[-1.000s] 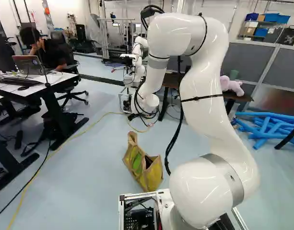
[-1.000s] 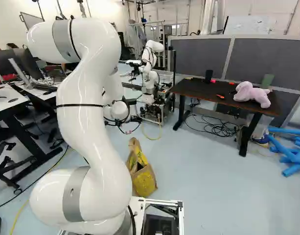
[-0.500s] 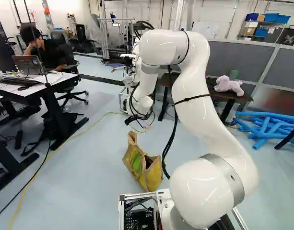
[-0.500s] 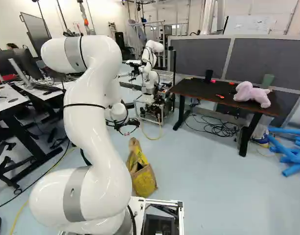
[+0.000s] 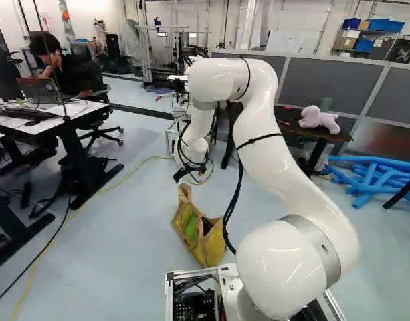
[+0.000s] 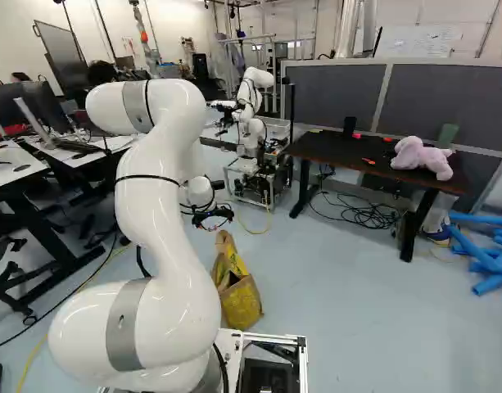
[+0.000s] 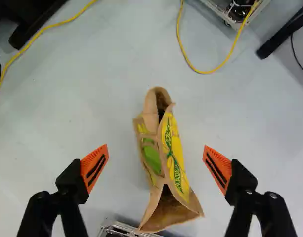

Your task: Pick up the bag on the ground and place it on the table

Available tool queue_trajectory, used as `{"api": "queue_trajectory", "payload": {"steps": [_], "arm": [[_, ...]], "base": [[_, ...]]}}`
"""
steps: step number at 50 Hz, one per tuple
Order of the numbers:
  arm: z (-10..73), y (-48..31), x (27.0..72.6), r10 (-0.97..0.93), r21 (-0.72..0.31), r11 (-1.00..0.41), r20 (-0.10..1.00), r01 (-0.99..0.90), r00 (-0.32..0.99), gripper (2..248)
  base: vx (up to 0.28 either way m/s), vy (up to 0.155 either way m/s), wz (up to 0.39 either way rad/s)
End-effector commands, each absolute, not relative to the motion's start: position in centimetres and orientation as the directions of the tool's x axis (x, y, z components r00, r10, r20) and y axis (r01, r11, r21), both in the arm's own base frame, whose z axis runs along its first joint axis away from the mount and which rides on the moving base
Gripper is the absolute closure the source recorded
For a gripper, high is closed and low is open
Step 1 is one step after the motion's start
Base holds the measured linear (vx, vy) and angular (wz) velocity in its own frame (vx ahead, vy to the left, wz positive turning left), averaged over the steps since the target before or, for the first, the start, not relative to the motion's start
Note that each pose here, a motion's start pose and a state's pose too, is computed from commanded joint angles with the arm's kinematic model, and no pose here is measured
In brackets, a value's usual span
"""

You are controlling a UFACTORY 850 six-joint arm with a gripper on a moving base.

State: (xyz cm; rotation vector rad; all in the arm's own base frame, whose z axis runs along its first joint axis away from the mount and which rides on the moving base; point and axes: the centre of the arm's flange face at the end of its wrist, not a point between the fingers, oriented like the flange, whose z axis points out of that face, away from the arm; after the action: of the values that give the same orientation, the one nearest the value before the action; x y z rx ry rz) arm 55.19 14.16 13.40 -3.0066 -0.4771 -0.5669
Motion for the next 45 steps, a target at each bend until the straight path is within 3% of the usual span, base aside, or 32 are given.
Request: {"api": "queue_trajectory", "payload": {"steps": [45], "arm": [[6.4,13.0,54.9,0.338,0.017,-0.941,0.145,0.339,0.93,3]], "base": [[0.0,0.0,0.0]]}}
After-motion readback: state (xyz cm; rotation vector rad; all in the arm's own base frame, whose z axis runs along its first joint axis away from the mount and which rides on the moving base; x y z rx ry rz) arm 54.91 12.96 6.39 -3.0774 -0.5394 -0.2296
